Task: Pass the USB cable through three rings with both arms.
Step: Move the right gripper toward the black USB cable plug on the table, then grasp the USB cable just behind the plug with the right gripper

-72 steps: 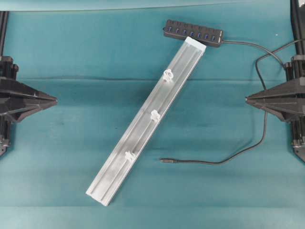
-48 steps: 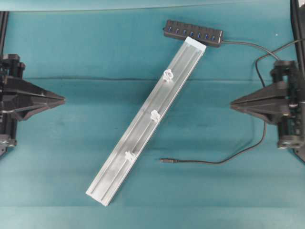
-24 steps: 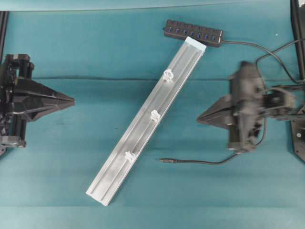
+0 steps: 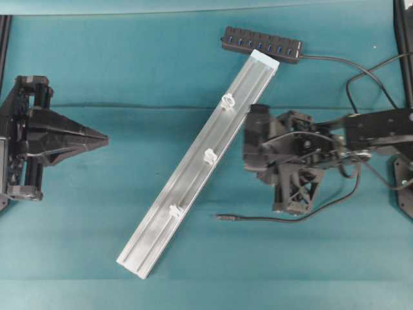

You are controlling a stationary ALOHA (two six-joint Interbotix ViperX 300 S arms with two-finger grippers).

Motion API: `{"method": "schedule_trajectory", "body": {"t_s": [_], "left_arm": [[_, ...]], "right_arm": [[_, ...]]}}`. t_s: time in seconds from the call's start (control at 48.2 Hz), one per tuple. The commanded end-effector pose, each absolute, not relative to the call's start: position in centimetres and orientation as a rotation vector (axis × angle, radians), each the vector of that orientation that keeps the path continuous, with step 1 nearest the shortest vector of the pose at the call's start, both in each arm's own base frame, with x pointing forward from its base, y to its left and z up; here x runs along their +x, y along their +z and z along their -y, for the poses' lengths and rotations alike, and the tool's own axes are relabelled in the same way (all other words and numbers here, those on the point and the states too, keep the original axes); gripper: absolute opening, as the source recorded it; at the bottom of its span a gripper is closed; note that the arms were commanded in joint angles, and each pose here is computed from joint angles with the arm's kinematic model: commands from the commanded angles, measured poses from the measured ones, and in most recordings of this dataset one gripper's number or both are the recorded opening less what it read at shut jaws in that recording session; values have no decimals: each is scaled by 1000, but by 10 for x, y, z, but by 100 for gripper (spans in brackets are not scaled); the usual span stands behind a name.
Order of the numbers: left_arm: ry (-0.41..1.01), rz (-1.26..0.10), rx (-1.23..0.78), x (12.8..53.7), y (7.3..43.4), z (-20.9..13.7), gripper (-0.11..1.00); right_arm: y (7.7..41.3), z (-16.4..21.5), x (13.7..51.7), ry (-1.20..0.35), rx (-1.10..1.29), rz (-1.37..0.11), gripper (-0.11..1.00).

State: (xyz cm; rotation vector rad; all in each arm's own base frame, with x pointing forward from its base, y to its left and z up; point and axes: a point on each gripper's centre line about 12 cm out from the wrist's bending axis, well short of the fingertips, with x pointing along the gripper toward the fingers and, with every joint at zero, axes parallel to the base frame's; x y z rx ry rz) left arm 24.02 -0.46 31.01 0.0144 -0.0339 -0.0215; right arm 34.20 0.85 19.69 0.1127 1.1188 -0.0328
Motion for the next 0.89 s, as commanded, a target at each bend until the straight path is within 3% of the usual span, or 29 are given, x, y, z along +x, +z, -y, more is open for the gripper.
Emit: {"method": "schedule_trajectory", "body": {"t_s": [0.0, 0.124, 0.29, 0.871], "left_arm": [[-22, 62, 17, 243, 321, 5, 0], [-24, 63, 16, 242, 321, 5, 0], [-24, 65, 11, 243, 321, 5, 0], [-24, 64, 8, 242, 321, 5, 0]], "right_arm": [[196, -11, 347, -26, 87, -1137, 71], [194, -11, 349, -28, 83, -1168, 92], [183, -24, 358, 2, 61, -1197, 87], [114, -61, 371, 64, 22, -1316, 87]]}}
